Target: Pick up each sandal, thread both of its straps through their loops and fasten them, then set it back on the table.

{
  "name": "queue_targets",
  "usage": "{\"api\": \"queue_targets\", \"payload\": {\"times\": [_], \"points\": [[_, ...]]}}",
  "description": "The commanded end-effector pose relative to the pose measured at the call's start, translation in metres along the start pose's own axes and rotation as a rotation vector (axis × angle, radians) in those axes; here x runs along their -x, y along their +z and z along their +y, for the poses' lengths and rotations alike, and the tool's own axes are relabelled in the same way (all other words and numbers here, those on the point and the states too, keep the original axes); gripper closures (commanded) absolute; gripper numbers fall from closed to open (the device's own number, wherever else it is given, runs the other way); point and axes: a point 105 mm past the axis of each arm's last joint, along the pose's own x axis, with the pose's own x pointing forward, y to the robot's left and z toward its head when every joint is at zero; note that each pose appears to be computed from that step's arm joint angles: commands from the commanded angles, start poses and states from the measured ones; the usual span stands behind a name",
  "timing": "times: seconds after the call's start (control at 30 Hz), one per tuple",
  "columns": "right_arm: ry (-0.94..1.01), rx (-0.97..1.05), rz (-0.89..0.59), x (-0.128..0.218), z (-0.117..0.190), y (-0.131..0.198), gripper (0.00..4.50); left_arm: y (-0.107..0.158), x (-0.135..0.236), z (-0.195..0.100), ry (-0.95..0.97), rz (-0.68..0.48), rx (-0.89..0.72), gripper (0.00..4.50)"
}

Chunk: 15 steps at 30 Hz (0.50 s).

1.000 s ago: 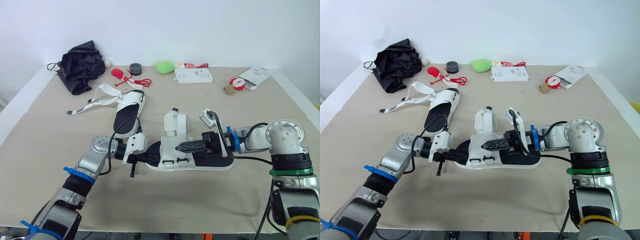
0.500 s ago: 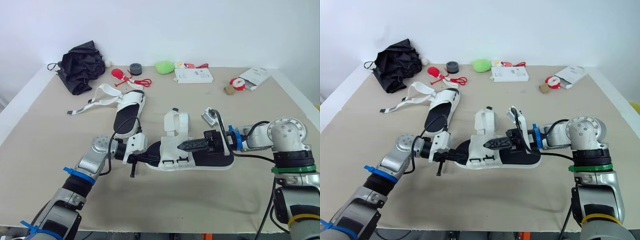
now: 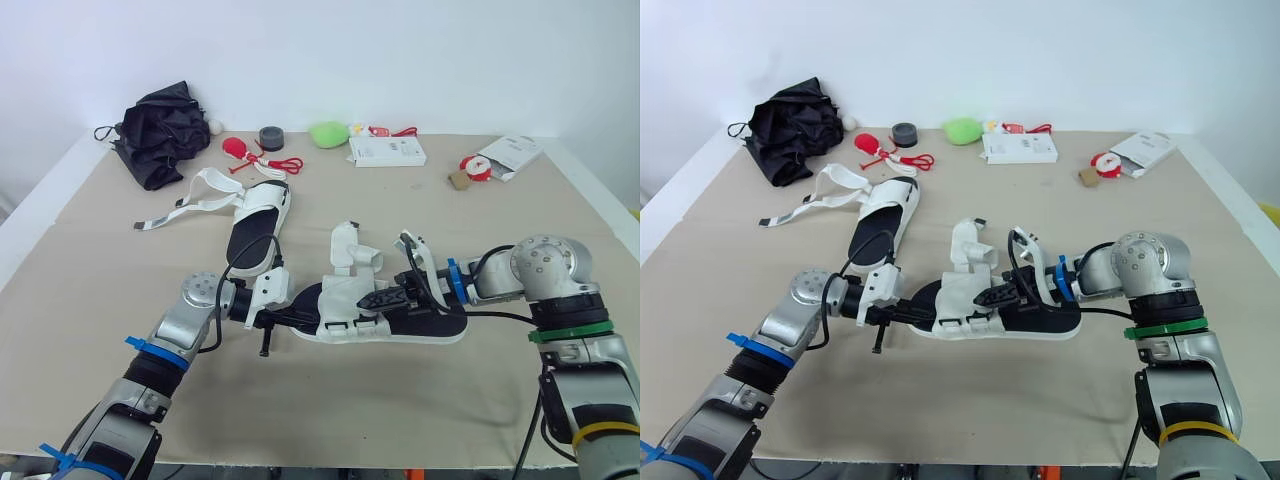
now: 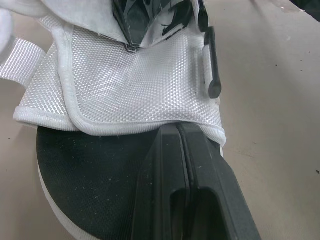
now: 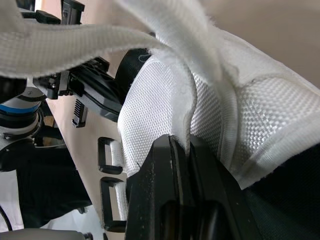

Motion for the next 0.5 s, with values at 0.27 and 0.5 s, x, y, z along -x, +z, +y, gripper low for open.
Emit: {"api": "queue_targets", "payload": {"times": [0.27,0.5], "points": [[0.232,0.07,0.069,0.001,0.039,-0.005,4.42,-0.042,-0.011,-0.026,-0.067,0.112,0.152,4.5],[0.295,0.088,0.109,-0.005,0.05,-0.015,4.42,-0.042,-0.011,-0.027,-0.068,0.112,0.155,4.5]]}}
